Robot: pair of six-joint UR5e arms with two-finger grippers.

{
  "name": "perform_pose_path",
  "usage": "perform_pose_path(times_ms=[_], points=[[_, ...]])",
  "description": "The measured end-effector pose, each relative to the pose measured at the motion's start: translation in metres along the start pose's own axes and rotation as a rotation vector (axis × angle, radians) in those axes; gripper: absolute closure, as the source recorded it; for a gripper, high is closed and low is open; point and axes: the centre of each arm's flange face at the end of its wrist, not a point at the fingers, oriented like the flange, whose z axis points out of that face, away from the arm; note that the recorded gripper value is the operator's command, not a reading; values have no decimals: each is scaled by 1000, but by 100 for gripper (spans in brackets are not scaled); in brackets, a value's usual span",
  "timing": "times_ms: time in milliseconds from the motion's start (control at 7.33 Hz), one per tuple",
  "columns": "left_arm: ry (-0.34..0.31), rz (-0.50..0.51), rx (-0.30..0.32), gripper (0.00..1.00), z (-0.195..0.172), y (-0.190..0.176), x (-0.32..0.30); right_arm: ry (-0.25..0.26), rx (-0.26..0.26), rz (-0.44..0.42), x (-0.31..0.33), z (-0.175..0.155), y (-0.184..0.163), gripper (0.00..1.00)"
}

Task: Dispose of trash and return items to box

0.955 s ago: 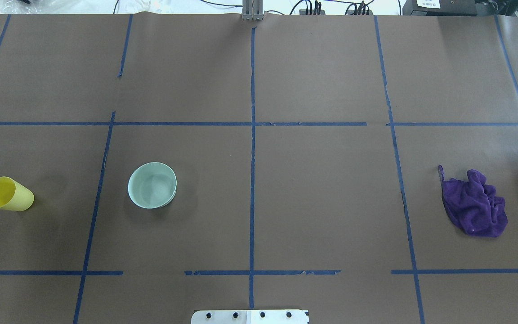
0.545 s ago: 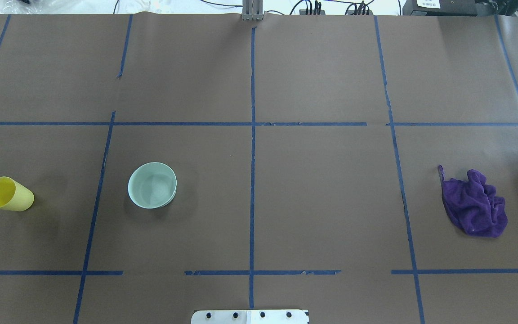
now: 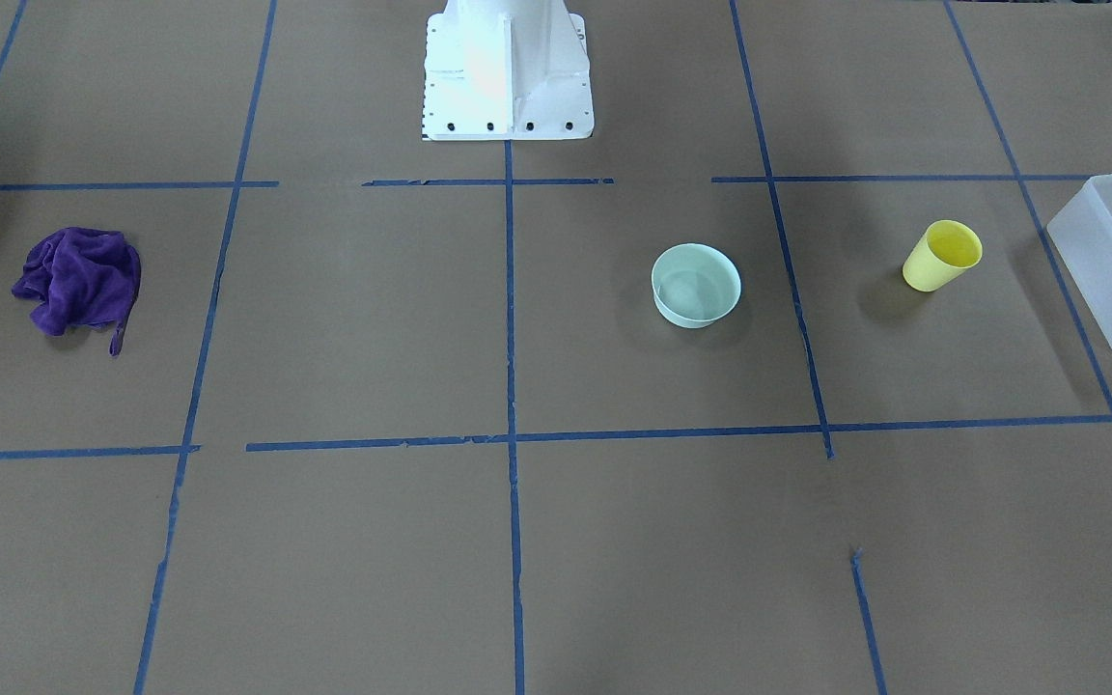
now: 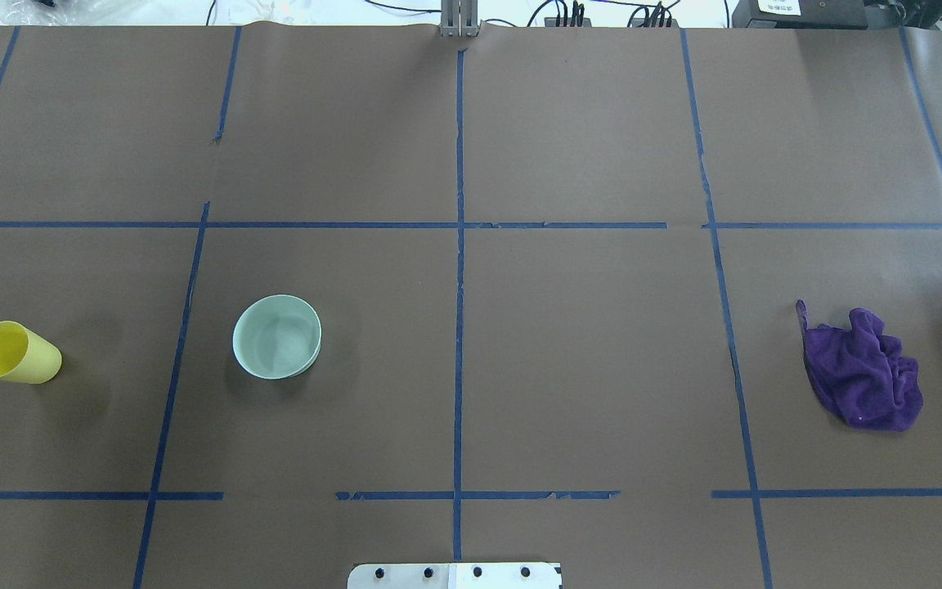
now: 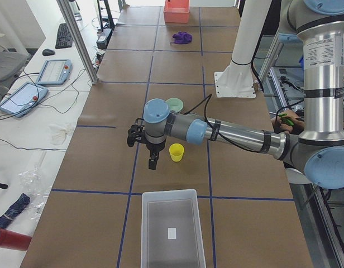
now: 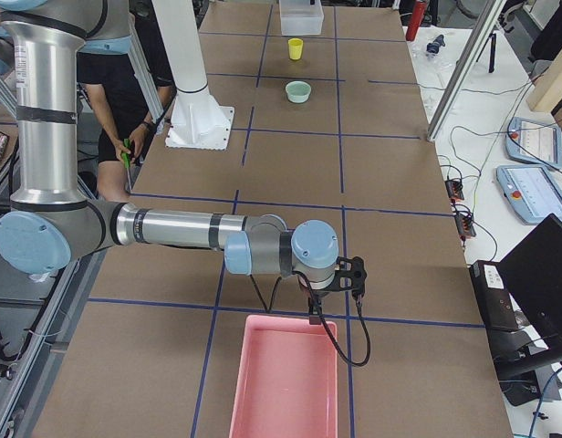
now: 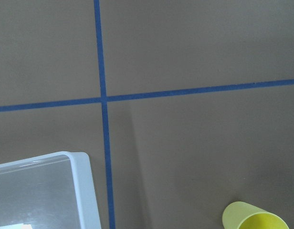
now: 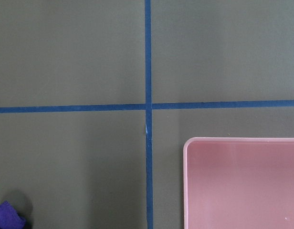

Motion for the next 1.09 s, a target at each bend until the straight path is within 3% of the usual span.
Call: perform_pose_path(times_ms=[409,1091], points=[[98,-80,-17,0,51,53,44,1,0,-2,0,0,0,0],[95,-129,-28,0,107,77,58,1,3,-4,-1,-1,-1,0]])
